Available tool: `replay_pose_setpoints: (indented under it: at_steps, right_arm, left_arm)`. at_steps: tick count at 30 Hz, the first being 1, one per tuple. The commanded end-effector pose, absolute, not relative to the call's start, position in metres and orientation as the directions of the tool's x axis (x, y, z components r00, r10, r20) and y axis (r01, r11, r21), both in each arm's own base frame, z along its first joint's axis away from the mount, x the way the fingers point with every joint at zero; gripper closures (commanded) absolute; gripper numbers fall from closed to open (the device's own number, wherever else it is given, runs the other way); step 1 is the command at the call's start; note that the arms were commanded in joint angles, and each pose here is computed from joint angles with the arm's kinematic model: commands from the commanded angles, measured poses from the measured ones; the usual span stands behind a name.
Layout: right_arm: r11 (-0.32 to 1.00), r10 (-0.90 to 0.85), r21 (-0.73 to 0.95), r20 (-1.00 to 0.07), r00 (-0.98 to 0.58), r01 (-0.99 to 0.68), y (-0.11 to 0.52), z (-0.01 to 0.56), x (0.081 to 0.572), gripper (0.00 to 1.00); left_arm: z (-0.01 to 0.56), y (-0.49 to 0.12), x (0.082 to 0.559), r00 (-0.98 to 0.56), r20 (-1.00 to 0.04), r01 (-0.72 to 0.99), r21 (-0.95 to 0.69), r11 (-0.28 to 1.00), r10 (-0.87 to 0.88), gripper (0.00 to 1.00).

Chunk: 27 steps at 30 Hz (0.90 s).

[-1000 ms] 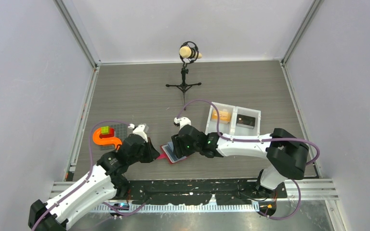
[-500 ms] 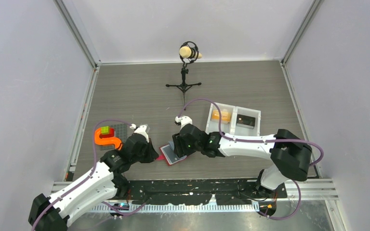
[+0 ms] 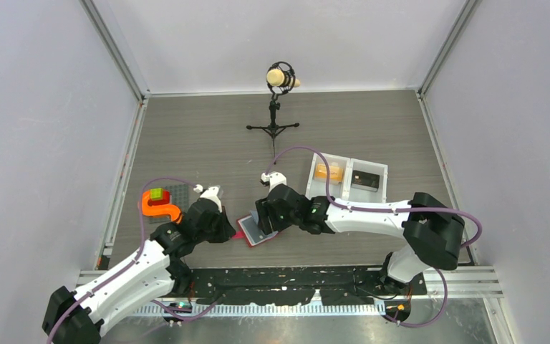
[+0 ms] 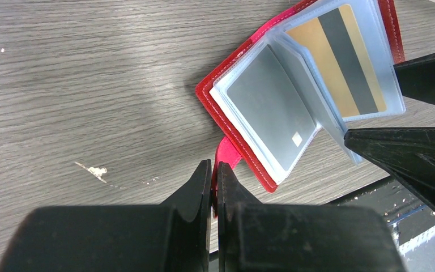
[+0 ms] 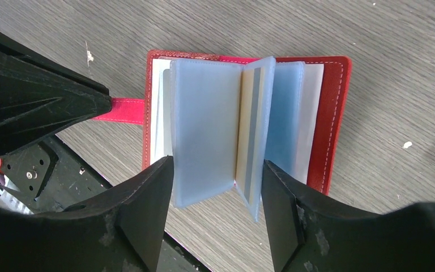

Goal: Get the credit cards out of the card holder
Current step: Open the card holder at the center of the board.

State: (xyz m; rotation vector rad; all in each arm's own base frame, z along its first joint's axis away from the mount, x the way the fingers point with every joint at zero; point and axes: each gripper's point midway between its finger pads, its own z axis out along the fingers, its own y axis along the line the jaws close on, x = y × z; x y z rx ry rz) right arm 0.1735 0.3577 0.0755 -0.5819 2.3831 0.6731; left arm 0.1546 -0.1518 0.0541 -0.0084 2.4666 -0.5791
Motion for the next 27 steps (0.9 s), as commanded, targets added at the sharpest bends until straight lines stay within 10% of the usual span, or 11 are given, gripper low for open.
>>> replay_pose_setpoints:
  at_steps: [1,16,27]
  right_arm:
    - [0.775,-0.193,0.329,-0.691,-0.697,-0.54,0.361,0.103,0.182,0.34]
    - [0.811,-0.231,0.239,-0.708,-0.667,-0.534,0.356,0.106,0.186,0.26]
    - [0.81,-0.236,0.224,-0.722,-0.651,-0.542,0.357,0.111,0.19,0.51]
  left_arm:
    - [0.077,-0.159,0.17,-0.777,-0.607,0.148,-0.431,0.89,-0.165,1.0]
    - [0.085,-0.162,0.171,-0.776,-0.604,0.14,-0.447,0.884,-0.182,0.85]
    - [0.113,-0.179,0.176,-0.755,-0.614,0.18,-0.531,0.828,-0.229,0.71]
